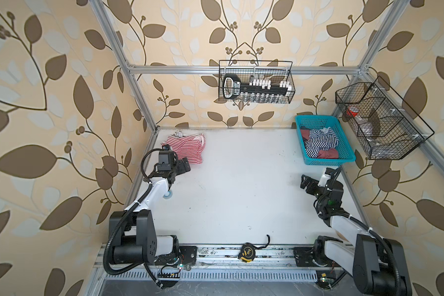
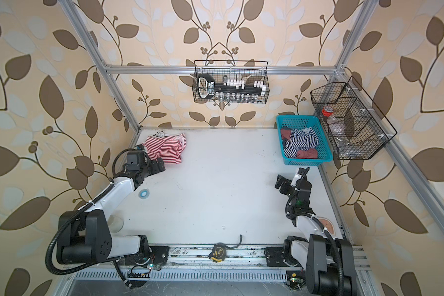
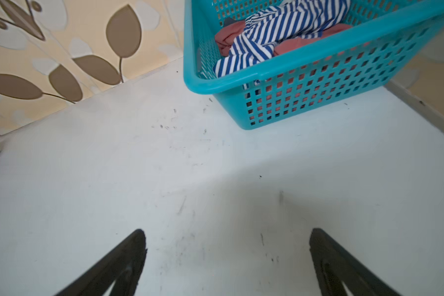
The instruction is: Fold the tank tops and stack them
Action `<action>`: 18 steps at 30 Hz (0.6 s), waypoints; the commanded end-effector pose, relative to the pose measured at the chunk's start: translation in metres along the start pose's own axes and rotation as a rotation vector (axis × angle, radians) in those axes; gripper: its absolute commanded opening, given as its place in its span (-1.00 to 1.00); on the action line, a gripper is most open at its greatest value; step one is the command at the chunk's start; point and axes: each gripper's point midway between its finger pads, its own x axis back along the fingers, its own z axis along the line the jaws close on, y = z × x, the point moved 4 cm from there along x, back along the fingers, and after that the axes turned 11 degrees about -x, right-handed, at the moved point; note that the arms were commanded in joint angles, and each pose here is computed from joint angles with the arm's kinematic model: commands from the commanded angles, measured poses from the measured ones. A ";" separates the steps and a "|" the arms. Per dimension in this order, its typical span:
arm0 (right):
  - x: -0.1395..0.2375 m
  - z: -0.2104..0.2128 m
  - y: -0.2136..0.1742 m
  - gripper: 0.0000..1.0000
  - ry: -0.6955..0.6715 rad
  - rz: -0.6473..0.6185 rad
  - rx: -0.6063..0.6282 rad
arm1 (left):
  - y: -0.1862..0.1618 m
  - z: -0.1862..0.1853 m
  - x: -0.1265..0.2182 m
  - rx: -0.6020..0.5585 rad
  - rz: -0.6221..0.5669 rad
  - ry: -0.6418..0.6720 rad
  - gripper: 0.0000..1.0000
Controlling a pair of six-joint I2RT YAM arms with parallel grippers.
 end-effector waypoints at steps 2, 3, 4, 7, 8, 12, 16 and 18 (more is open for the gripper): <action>-0.001 0.016 0.040 1.00 0.051 -0.228 0.074 | 0.021 0.002 -0.001 -0.047 -0.176 0.033 0.98; -0.002 0.017 0.035 1.00 0.048 -0.227 0.086 | 0.014 0.004 -0.005 -0.054 -0.175 0.043 0.98; -0.002 0.020 0.033 1.00 0.056 -0.240 0.099 | 0.009 0.005 -0.007 -0.062 -0.178 0.048 0.98; 0.001 0.025 0.028 1.00 0.063 -0.241 0.136 | -0.008 0.007 -0.013 -0.066 -0.231 0.051 0.98; 0.004 0.029 0.026 1.00 0.085 -0.253 0.155 | -0.014 0.007 -0.016 -0.067 -0.248 0.048 0.98; 0.001 0.032 0.010 1.00 0.094 -0.257 0.204 | -0.013 0.006 -0.016 -0.093 -0.281 0.046 0.98; -0.006 0.036 0.011 1.00 0.086 -0.229 0.213 | -0.028 0.006 -0.036 -0.108 -0.289 0.040 0.98; -0.010 0.042 0.009 1.00 0.095 -0.218 0.244 | -0.029 0.004 -0.036 -0.116 -0.322 0.030 0.98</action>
